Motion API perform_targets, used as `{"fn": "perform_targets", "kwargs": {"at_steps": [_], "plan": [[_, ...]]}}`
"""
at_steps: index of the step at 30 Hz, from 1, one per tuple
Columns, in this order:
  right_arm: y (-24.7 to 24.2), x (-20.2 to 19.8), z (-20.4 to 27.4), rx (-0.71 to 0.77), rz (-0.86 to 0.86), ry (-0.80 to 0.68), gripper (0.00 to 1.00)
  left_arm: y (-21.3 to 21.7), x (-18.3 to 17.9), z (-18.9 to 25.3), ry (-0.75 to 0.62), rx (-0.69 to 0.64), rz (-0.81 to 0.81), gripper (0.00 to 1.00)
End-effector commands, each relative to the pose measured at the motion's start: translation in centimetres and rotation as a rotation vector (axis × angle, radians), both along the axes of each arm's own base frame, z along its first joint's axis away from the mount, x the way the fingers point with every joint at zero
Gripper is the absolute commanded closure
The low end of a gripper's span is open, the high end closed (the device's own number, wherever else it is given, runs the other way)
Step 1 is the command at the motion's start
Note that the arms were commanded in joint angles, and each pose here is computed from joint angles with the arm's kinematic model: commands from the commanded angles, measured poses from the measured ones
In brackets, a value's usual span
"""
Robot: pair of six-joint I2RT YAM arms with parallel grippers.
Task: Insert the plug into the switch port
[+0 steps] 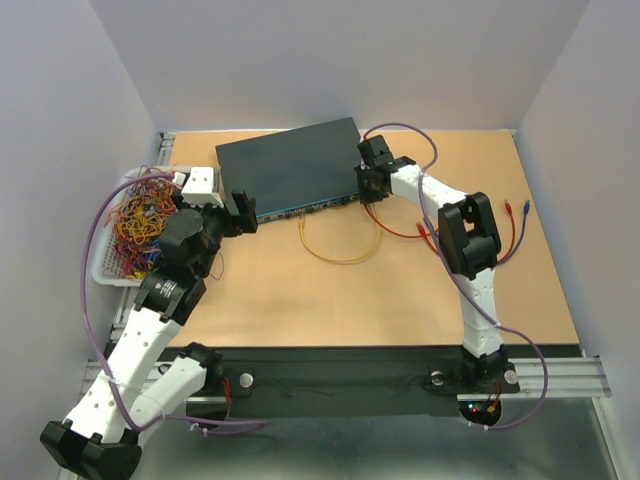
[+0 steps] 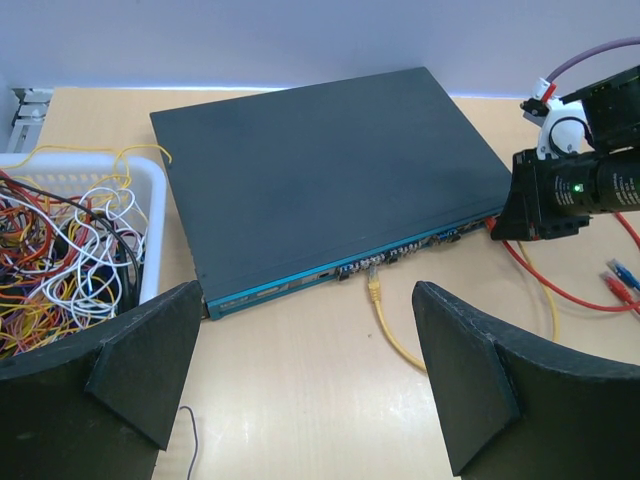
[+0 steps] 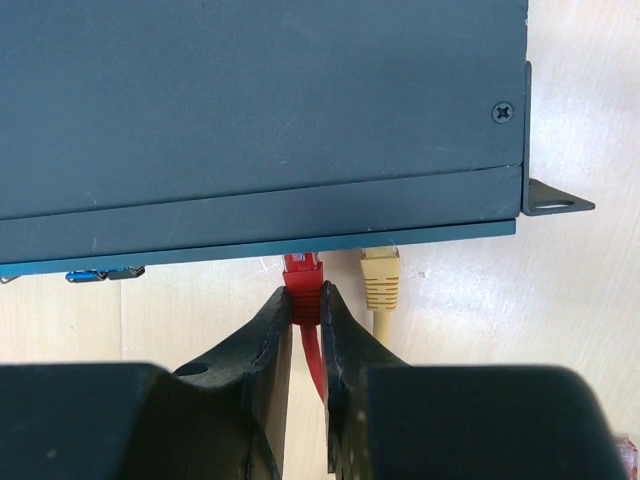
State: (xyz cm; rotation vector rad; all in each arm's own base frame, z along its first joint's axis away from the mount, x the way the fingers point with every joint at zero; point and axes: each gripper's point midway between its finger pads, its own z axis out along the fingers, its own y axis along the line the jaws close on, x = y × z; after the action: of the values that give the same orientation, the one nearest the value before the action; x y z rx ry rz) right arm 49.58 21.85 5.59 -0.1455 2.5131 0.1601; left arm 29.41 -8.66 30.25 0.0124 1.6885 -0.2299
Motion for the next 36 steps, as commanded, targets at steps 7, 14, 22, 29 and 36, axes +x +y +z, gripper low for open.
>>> {"fn": "perform_targets", "kwargs": {"at_steps": [7,14,22,29,36], "plan": [[-0.4,6.4,8.8,0.039,-0.144,-0.348,1.00,0.4,0.0,0.7,-0.044,0.003,0.016,0.03],[-0.5,7.2,11.2,0.052,-0.182,-0.450,1.00,0.5,0.1,0.5,-0.039,0.007,0.022,0.03],[-1.0,6.9,12.0,0.065,-0.249,-0.559,1.00,0.6,0.1,0.3,-0.033,0.010,0.026,0.03],[-2.0,7.4,15.3,0.100,-0.306,-0.708,1.00,0.6,0.2,0.0,-0.026,0.015,0.028,0.03],[-1.6,8.0,16.9,0.100,-0.256,-0.805,1.00,0.5,0.3,-0.2,-0.022,0.017,0.026,0.03]]}}
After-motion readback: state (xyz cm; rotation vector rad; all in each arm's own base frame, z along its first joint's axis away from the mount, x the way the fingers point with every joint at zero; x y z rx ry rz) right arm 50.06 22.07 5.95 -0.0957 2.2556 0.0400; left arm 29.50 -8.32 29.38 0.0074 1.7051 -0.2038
